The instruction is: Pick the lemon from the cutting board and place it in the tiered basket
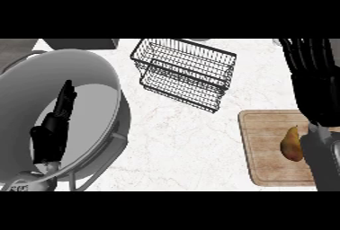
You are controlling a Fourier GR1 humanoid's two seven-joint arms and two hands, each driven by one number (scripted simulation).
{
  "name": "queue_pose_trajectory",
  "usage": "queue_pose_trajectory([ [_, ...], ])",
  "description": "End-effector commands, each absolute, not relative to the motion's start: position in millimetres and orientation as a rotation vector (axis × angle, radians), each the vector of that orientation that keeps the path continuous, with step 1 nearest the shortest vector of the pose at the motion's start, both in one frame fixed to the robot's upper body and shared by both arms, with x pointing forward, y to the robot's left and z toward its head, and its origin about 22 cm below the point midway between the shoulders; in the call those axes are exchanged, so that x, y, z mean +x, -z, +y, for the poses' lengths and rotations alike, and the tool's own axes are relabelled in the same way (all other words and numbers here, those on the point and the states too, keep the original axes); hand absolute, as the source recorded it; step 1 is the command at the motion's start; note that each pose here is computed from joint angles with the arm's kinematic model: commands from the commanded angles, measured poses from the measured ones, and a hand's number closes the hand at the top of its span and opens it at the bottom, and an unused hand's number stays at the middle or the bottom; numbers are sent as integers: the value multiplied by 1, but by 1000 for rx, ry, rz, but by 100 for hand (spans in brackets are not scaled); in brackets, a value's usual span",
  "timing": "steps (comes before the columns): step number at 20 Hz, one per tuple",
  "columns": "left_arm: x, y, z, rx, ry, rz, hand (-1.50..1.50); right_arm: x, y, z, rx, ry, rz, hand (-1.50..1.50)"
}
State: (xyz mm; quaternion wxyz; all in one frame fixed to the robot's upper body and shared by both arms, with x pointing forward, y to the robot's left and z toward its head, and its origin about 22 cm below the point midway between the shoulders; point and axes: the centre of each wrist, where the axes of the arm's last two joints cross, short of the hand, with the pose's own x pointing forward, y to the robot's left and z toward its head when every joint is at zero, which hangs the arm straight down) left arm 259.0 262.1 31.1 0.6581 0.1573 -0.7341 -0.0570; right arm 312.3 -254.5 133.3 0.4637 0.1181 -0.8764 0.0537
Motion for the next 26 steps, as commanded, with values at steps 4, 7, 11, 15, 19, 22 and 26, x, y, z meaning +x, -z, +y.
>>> queue_pose_trajectory([
  [4, 228, 10, 283, 402, 38, -1434, 0, 277, -136, -390, -327, 3, -2053, 150],
  [7, 224, 11, 284, 391, -30, -1372, 0, 240, -110, -458, -823, 106, -1712, 150],
  [11, 199, 26, 273, 327, -50, -1291, 0, 206, -76, -489, -916, 723, -1640, -150],
  [15, 194, 39, 247, 276, -28, -1303, 0, 165, -78, -511, -927, 662, -1722, -150],
  [19, 200, 34, 257, 291, -24, -1302, 0, 144, -93, -506, -903, 450, -1560, -150],
  [22, 202, 25, 262, 288, -3, -1299, 0, 137, -96, -499, -827, 257, -1356, -150],
  [26, 202, 27, 262, 293, -3, -1308, 0, 134, -118, -491, -873, -26, -1187, -150],
])
